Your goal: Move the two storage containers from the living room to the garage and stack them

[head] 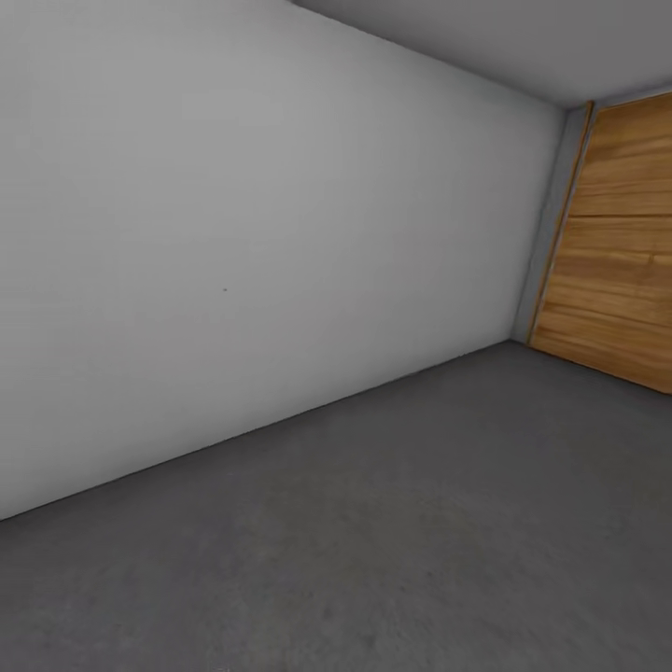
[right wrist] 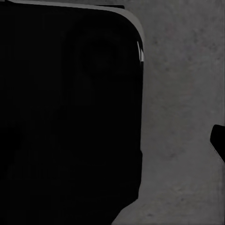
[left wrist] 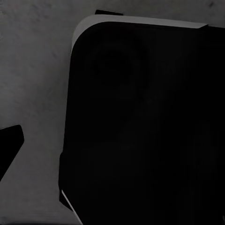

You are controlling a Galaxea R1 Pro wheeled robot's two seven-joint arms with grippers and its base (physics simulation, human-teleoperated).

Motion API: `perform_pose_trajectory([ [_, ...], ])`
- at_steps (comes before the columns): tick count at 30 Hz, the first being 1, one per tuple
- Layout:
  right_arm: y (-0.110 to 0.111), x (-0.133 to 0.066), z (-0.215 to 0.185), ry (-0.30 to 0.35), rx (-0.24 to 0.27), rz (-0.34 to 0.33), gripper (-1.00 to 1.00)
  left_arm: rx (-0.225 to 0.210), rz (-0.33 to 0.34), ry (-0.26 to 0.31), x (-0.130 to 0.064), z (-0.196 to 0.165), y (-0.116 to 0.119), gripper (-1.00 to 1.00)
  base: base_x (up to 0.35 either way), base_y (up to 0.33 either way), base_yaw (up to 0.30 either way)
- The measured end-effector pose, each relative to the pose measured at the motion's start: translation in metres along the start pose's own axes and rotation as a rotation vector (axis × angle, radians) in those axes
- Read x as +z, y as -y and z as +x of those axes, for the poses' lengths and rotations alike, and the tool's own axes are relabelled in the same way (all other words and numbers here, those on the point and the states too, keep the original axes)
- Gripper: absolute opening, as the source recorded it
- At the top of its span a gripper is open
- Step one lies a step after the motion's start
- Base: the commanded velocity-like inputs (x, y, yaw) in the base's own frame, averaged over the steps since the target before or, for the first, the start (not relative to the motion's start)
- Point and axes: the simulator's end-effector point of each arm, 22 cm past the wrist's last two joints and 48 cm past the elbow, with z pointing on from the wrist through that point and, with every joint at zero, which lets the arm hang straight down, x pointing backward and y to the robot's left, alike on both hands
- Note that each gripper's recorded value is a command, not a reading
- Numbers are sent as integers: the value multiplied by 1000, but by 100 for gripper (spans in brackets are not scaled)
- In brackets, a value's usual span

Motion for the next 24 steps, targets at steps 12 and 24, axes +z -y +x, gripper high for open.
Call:
perform_pose_trajectory([
  [12,0,0,0,0,0,0,100,0,0,0,0,0,0,100,0,0,300],
  [24,1,0,0,0,0,1,100,0,0,0,0,0,0,100,0,0,300],
])
